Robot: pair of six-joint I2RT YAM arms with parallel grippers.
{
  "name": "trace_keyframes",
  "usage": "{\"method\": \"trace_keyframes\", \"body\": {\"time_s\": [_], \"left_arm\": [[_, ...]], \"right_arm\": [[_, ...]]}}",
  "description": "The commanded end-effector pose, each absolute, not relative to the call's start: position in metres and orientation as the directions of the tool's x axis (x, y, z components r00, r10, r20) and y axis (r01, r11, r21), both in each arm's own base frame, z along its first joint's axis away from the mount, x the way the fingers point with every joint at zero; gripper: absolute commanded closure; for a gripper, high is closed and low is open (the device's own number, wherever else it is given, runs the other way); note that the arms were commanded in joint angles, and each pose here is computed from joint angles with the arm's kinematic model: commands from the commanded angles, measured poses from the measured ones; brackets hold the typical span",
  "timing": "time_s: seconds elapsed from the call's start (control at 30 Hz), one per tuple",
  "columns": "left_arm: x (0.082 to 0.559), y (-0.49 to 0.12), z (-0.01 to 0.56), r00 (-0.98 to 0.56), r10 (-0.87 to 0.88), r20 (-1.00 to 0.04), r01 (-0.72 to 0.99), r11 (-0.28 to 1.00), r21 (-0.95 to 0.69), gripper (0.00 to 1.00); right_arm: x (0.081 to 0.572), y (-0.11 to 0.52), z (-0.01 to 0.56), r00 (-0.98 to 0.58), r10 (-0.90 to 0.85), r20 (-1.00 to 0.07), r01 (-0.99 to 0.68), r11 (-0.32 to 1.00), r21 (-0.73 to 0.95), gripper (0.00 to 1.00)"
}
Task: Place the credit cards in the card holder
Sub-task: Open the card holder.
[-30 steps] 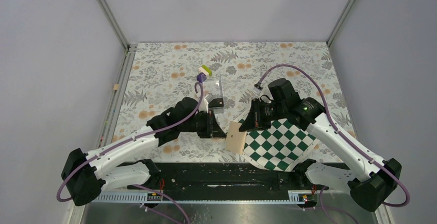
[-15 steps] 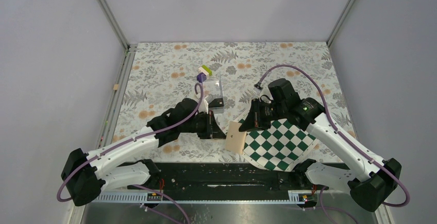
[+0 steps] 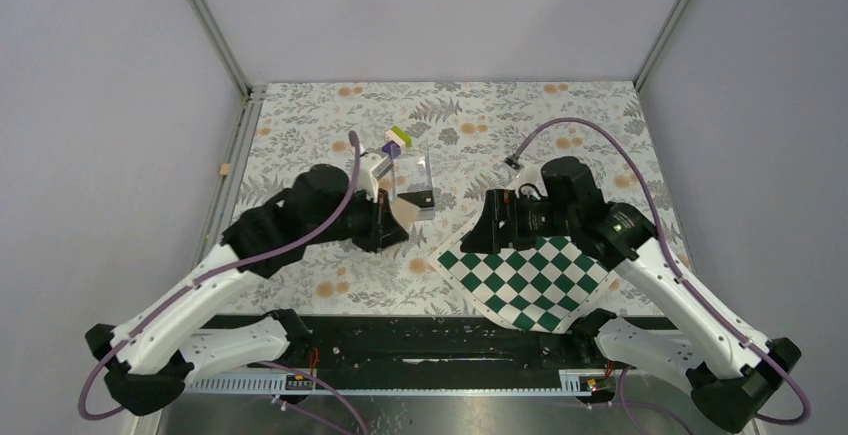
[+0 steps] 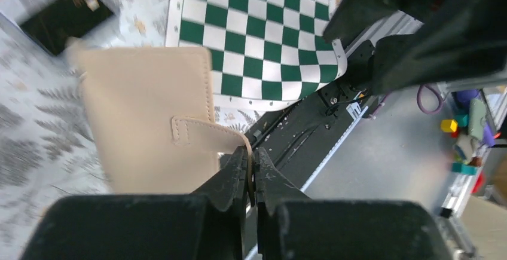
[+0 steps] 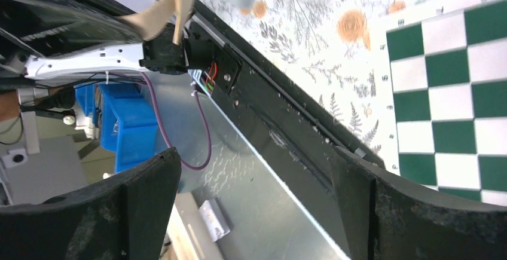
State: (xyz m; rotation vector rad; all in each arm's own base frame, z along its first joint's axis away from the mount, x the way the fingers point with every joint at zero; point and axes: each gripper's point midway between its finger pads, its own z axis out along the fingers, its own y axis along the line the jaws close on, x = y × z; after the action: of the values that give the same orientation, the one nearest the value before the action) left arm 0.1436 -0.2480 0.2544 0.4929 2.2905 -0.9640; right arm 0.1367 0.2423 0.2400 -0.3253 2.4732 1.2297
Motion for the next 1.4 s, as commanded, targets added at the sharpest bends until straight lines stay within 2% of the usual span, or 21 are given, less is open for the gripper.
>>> {"method": "trace_keyframes", "body": {"time_s": [0.0,0.1,0.2,0.33,0.6,0.7,0.9,1.1,1.37], "left_arm": [[0.135,-0.219,0.301,-0.506,0.257,-0.823,0.757,0.590,-0.281,1.00],[0.128,-0.209,0.321,-0.419,0.324,-0.848,0.817,0.542,-0.197,1.00],[0.122,-0.204,0.337,-0.382,0.380,-0.843,0.849,0.503,-0.158,1.00],[0.114,-0.207,0.358,-0.379,0.390,-0.839,0.869,0.462,-0.177,1.00],[0.081,-0.221,0.375,-0.321,0.402,-0.858,0.939,0.251,-0.234,1.00],[0.074,-0.221,0.377,-0.282,0.406,-0.869,0.956,0.194,-0.219,1.00],[0.088,-0.203,0.365,-0.152,0.455,-0.878,0.972,0.231,-0.048,1.00],[0.085,-0.197,0.365,-0.014,0.476,-0.879,0.987,0.149,0.065,1.00],[0.115,-0.190,0.337,0.074,0.615,-0.785,0.968,0.144,0.205,1.00]], "right_arm": [[0.149,0.242,0.272,-0.752,-0.037,-0.658,-0.574,0.528,0.626,0.01],[0.144,0.243,0.289,-0.655,-0.059,-0.753,-0.690,0.453,0.565,0.01],[0.138,0.245,0.301,-0.600,-0.092,-0.795,-0.755,0.396,0.523,0.01],[0.132,0.253,0.321,-0.524,-0.095,-0.846,-0.826,0.297,0.479,0.01],[0.119,0.266,0.352,-0.382,-0.026,-0.924,-0.919,0.118,0.376,0.01],[0.123,0.271,0.349,-0.364,-0.042,-0.930,-0.926,0.119,0.357,0.00],[0.139,0.279,0.340,-0.334,-0.058,-0.941,-0.936,0.138,0.324,0.01],[0.142,0.286,0.334,-0.268,-0.093,-0.959,-0.962,0.085,0.260,0.01],[0.162,0.293,0.322,-0.223,-0.124,-0.967,-0.970,0.126,0.207,0.01]]}}
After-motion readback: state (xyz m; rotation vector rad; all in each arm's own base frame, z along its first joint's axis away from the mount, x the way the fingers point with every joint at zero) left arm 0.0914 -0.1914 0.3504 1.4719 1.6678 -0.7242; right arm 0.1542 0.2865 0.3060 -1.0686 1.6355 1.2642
